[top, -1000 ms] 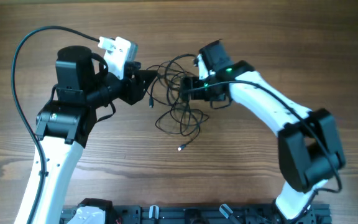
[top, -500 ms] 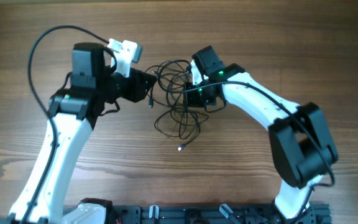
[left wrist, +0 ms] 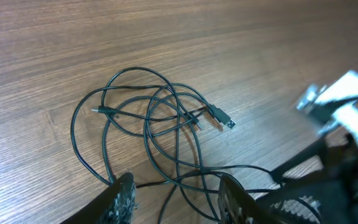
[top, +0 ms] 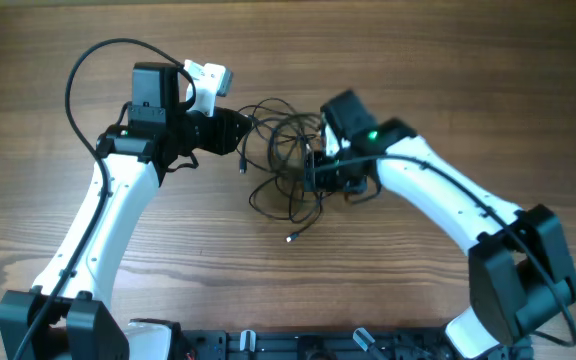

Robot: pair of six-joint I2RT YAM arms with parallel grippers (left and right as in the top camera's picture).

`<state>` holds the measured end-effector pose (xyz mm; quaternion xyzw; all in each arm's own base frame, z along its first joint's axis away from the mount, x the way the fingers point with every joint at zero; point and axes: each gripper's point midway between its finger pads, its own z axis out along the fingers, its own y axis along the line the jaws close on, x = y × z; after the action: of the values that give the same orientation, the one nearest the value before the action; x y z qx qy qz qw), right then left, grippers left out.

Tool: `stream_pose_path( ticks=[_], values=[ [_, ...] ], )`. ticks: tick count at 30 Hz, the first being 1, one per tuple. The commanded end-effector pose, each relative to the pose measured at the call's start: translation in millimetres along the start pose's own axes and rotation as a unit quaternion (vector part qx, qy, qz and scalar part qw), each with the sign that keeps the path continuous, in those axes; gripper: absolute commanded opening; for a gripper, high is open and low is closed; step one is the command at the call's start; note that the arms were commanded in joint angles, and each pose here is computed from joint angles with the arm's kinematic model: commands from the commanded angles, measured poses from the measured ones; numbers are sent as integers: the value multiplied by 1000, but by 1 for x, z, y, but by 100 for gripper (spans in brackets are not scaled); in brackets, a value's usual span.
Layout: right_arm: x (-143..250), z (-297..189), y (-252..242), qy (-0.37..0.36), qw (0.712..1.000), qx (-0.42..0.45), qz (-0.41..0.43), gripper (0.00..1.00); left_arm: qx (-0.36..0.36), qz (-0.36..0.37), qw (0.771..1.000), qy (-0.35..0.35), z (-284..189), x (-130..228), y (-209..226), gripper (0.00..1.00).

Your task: Untangle cables

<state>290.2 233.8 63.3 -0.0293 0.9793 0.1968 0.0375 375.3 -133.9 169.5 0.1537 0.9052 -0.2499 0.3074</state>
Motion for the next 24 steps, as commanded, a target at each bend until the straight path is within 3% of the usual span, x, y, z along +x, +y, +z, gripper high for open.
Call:
stream_pose_path(
  ticks=[1, 2, 3, 5, 7, 10, 13, 18, 20, 24],
  values=[
    [11, 14, 1, 5, 1000, 12, 13, 31, -1, 2, 1000, -7, -3, -4, 0, 45],
    [10, 14, 3, 3, 1000, 11, 11, 13, -1, 2, 1000, -6, -3, -4, 0, 45],
    [8, 13, 2, -2, 1000, 14, 17, 4, -1, 2, 1000, -6, -3, -4, 0, 45],
    [-4, 6, -6, -33, 999, 34, 24, 4, 0, 1, 1000, -6, -3, -3, 0, 46],
    [-32, -22, 8, -94, 995, 16, -24, 4, 1, 1, 1000, -3, -2, -2, -1, 51],
    [-80, -103, 23, -213, 976, -1, -45, 4, 16, 3, 1000, 1, 1, -1, -5, 61],
    [-88, -164, 37, -264, 961, -50, -68, 4, 82, 15, 996, 11, 14, 4, -21, 66],
    [-84, -205, 27, -307, 949, -53, -53, 4, 158, 21, 987, 34, 56, 18, -35, 68],
    [-96, -222, 7, -343, 939, -33, -10, 4, 171, 16, 984, 56, 75, 30, -38, 66],
    [-121, -282, -7, -417, 909, -29, -1, 4, 189, 17, 977, 100, 97, 56, -54, 62]
  ],
)
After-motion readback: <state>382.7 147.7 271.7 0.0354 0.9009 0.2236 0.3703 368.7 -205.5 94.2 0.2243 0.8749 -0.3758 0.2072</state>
